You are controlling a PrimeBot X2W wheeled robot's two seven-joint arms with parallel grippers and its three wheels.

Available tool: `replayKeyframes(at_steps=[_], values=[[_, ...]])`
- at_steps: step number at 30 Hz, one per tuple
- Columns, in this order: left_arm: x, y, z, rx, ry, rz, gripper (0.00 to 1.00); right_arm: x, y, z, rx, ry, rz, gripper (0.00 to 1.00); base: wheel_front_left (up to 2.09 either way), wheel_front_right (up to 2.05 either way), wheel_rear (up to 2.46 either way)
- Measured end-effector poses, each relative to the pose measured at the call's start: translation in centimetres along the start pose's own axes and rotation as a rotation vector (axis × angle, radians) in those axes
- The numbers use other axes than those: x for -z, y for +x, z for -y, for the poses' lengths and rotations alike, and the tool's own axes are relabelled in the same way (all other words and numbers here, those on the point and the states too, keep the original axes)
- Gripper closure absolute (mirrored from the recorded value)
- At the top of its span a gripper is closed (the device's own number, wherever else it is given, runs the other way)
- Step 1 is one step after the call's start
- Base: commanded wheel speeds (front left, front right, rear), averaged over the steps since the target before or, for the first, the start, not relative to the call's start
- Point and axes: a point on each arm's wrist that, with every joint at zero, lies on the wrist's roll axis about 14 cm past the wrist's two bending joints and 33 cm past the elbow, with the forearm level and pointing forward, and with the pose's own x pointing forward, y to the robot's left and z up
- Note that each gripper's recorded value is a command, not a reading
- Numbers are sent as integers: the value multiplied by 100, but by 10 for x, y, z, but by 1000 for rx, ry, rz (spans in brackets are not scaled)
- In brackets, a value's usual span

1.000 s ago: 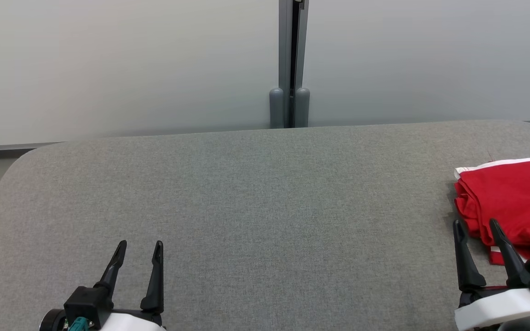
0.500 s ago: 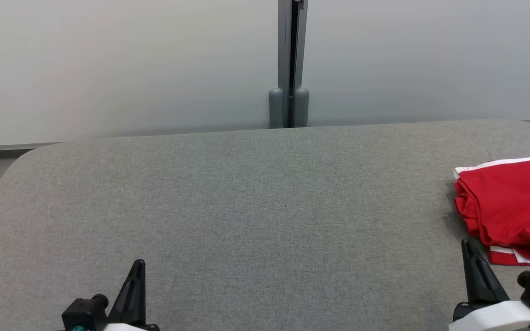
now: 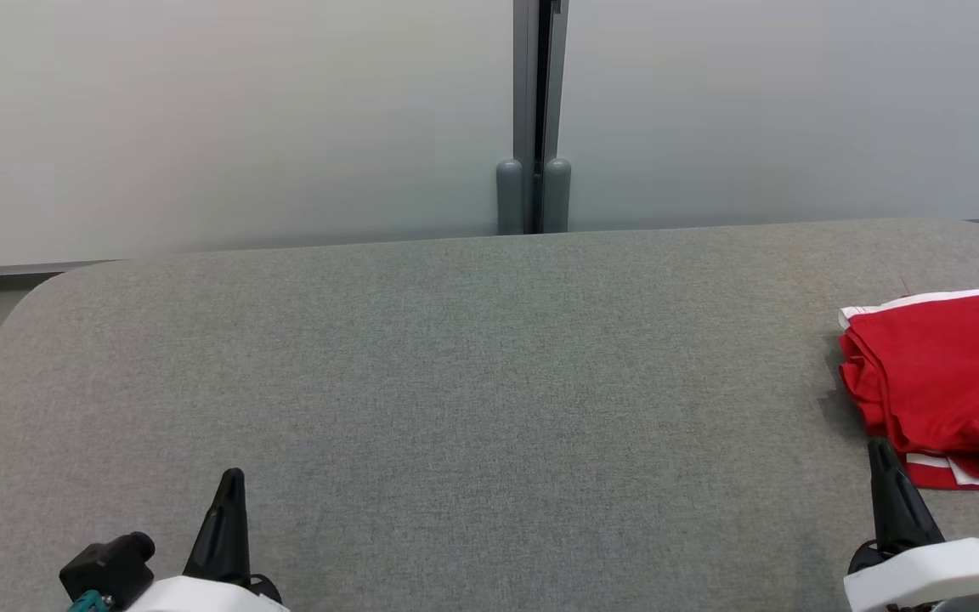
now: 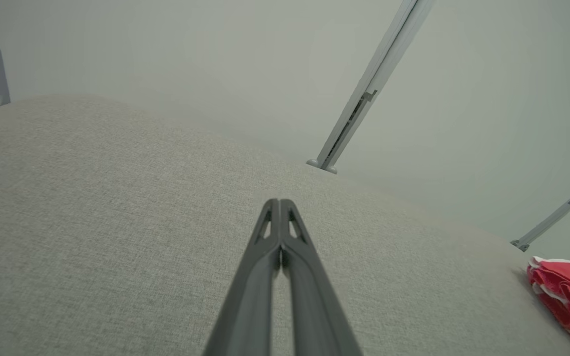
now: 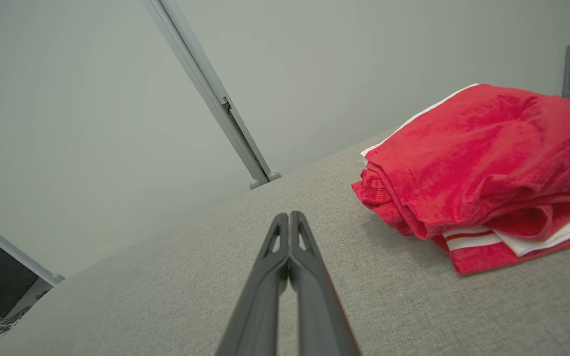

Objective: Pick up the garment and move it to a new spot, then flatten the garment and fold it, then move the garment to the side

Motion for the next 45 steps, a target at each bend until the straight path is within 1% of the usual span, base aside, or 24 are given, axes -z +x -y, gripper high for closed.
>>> replayKeyframes(at_steps=[11, 12, 20, 45], values=[[-6, 6, -4, -22, -173, -1, 100, -2, 4, 5, 35, 164, -2, 100, 0, 0, 0], [-7, 7, -4, -24, -203, 0, 100, -2, 5, 5, 40, 194, -1, 100, 0, 0, 0], [-9, 10, -8, -39, -315, -5, 100, -4, 8, 7, 53, 300, -2, 100, 0, 0, 0], [-20, 20, -8, -27, -612, 3, 100, -8, 15, 10, 76, 584, 3, 100, 0, 0, 0]])
